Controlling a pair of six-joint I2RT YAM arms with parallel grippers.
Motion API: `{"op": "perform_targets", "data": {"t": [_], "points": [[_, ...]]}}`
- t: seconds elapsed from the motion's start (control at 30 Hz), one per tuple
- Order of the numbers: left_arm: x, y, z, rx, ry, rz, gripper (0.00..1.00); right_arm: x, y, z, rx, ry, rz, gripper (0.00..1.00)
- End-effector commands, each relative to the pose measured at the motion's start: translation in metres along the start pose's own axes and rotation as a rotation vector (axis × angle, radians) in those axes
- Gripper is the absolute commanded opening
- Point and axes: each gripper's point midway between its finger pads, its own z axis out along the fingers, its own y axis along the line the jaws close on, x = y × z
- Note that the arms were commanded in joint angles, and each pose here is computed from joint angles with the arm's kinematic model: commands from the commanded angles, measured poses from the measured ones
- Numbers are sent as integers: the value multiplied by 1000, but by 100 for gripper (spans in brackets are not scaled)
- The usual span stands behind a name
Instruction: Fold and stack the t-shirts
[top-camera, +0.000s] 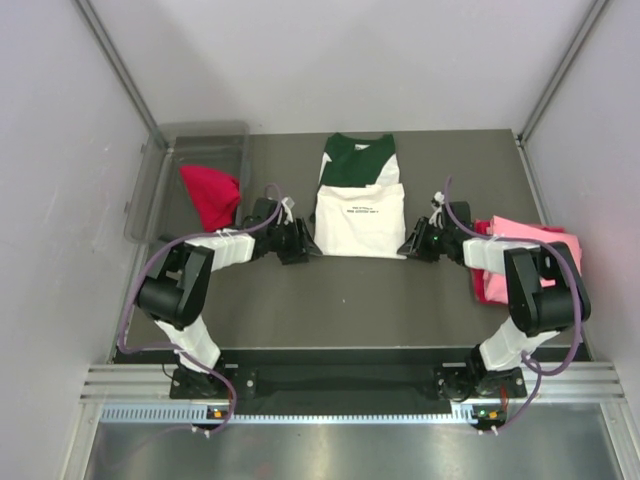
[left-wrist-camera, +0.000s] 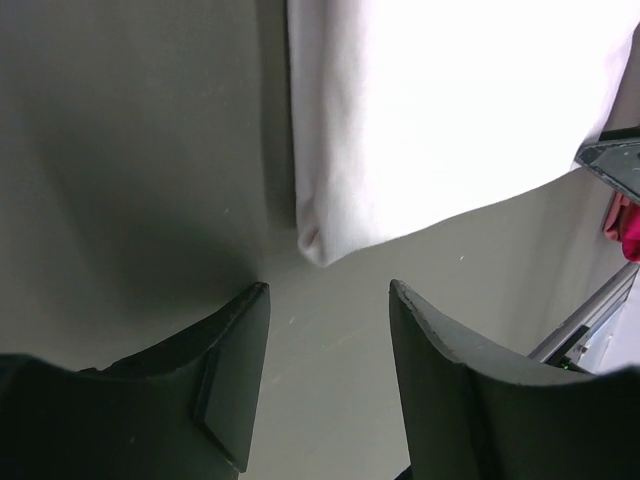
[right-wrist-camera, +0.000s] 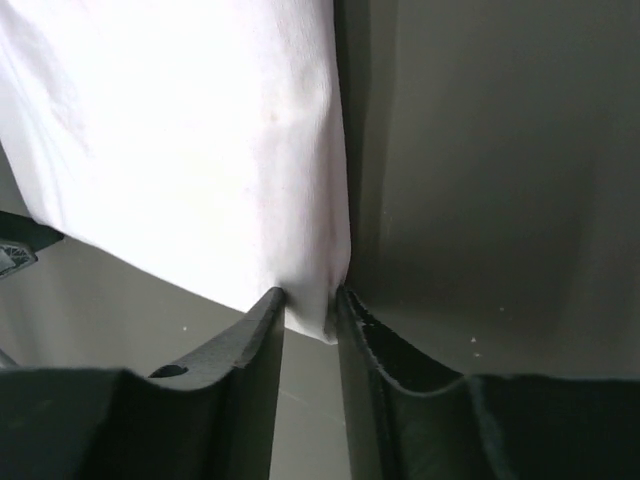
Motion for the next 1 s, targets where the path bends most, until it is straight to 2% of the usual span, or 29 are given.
{"op": "perform_targets", "data": {"t": [0.0,0.07,0.17,0.33,0.4,0.6,0.63,0.67,0.73,0.97], "points": [[-16,-10,10,26,-34,29,56,5,-4,9,31,15,-38,27],[-17,-7,16,18,-21,28,52,4,-5,9,33,14,-42,19],[-20,-2,22,-4,-13,41,48,5,-4,11,32,16,-50,16],[-15,8,23,-51,10,40,47,5,-4,10,36,13,-55,16],[-12,12,26,-59,24,41,39,4,-4,8,34,6,-59,16],[-6,15,33,-56,47,43,28,7,-1,8,15,10,-64,14],[-5,16,33,-56,46,45,11,7,-1,8,11,11,-66,11],[-4,15,34,-53,51,51,0,7,1,8,5,9,-69,6],[0,14,35,-51,62,59,0,7,3,7,-1,8,-78,0],[16,0,17,-25,66,63,0,24,14,-10,-57,25,-71,0]]}}
